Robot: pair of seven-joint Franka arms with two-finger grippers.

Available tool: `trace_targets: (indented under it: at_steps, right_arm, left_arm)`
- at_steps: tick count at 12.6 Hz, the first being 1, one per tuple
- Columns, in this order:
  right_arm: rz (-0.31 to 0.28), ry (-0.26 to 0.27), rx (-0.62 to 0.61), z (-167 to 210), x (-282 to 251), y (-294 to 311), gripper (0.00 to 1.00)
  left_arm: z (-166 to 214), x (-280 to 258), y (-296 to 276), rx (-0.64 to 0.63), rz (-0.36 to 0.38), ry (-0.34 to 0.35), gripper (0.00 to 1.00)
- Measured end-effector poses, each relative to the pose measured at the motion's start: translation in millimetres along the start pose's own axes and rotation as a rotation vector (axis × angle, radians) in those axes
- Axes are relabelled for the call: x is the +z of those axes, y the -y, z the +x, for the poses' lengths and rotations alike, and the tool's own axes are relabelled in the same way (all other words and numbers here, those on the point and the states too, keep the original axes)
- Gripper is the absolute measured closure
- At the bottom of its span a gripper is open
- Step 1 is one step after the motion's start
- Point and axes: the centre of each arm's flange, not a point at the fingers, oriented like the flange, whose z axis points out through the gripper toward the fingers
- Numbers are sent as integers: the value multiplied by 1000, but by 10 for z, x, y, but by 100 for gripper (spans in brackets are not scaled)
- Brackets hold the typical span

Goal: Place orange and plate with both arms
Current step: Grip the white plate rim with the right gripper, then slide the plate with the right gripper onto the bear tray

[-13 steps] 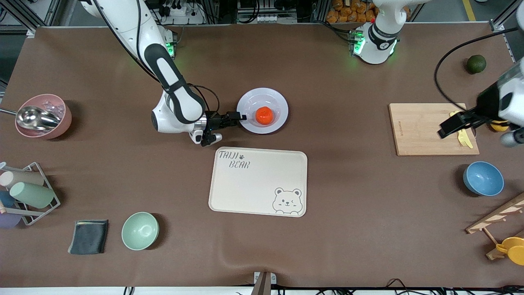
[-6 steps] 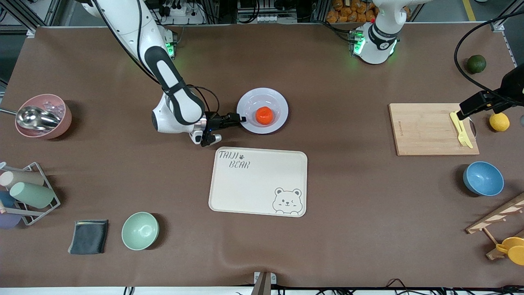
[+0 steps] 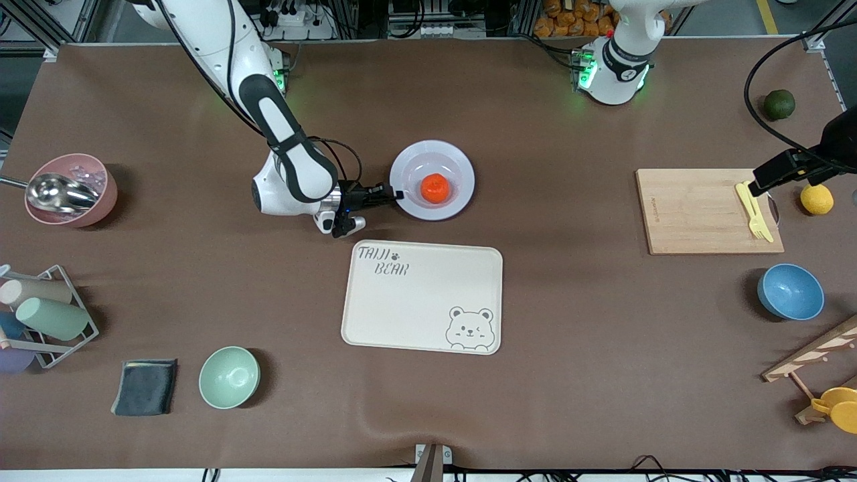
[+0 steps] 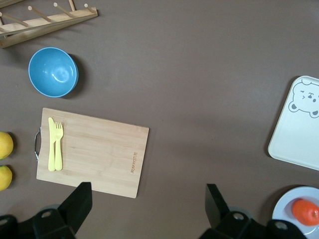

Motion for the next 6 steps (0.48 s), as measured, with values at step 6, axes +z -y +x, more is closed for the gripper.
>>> trace_targets:
  at_steps: [6]
  right_arm:
    - [69, -14, 9, 26, -2, 144, 94]
  left_arm:
    - [-2, -16, 24, -4, 0, -3, 0]
